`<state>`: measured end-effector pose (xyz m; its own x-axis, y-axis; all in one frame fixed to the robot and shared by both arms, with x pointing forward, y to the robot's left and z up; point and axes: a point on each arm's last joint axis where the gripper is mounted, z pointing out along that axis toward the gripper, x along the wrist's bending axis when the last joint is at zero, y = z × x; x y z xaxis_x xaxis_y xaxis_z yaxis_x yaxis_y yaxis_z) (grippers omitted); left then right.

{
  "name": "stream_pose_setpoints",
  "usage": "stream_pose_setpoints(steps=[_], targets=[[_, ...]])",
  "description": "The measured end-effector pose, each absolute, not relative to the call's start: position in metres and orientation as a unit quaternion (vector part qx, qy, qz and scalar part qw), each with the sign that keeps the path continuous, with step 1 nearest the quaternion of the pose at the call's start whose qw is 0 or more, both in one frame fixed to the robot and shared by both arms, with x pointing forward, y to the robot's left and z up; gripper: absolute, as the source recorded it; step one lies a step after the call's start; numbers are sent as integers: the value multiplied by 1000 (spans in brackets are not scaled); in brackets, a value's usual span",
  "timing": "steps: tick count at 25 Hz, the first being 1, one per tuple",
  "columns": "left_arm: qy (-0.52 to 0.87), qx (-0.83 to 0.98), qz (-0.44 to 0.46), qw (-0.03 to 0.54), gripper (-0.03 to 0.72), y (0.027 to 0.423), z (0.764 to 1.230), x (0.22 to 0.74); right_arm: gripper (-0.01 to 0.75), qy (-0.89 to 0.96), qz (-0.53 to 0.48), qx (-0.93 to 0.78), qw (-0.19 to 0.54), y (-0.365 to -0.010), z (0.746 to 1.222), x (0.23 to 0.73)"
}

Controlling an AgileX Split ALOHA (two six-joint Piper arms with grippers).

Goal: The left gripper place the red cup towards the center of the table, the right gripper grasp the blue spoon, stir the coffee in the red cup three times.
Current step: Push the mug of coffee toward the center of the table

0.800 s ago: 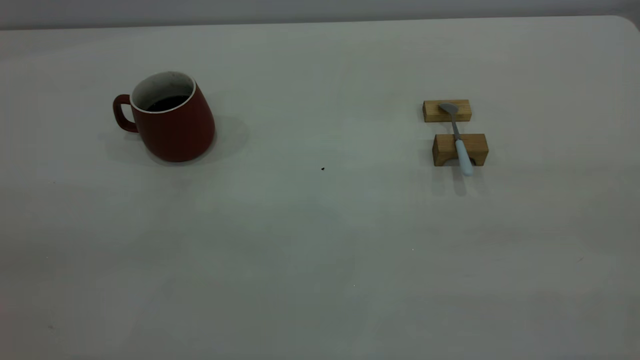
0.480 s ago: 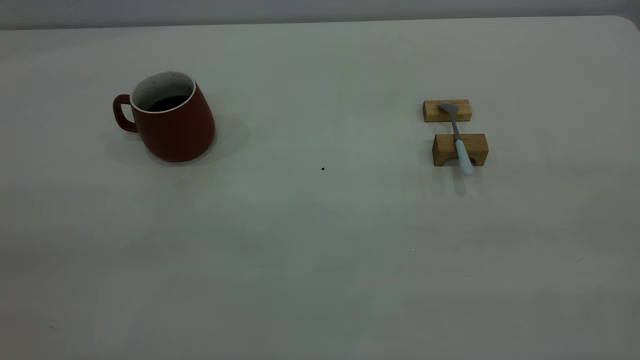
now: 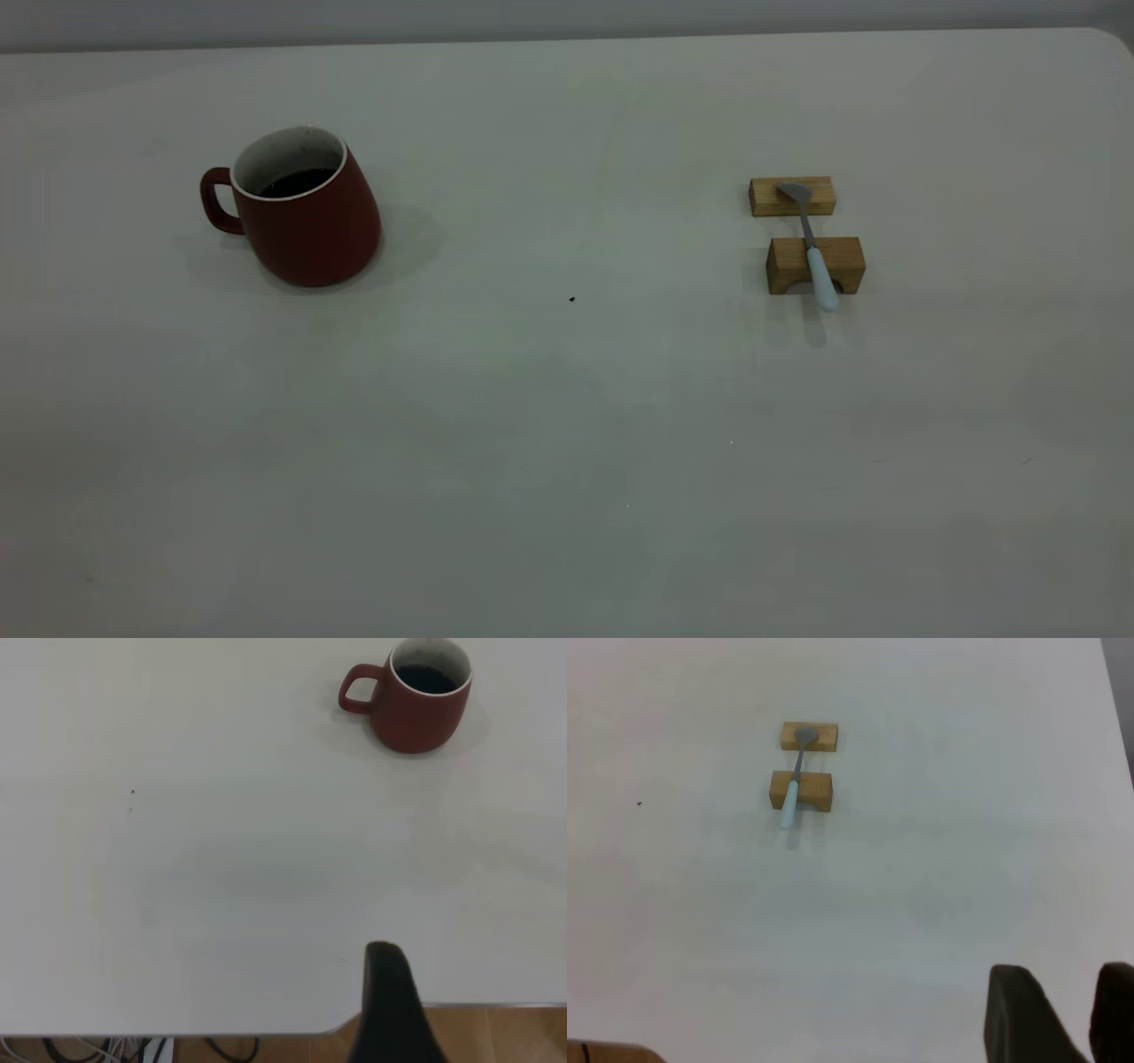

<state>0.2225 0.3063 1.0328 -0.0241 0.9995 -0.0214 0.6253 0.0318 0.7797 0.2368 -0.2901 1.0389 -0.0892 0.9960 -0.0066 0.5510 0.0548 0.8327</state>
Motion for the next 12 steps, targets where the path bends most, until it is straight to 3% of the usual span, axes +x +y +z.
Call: stream_pose_setpoints(steps=[8,12], targets=[[652,624,300,309,558,306,1033,223,237,651,347,594,321,-290,1039,237],[667,639,269,274,558,306,1041,233,237,651,347,594,321,-290,1039,237]])
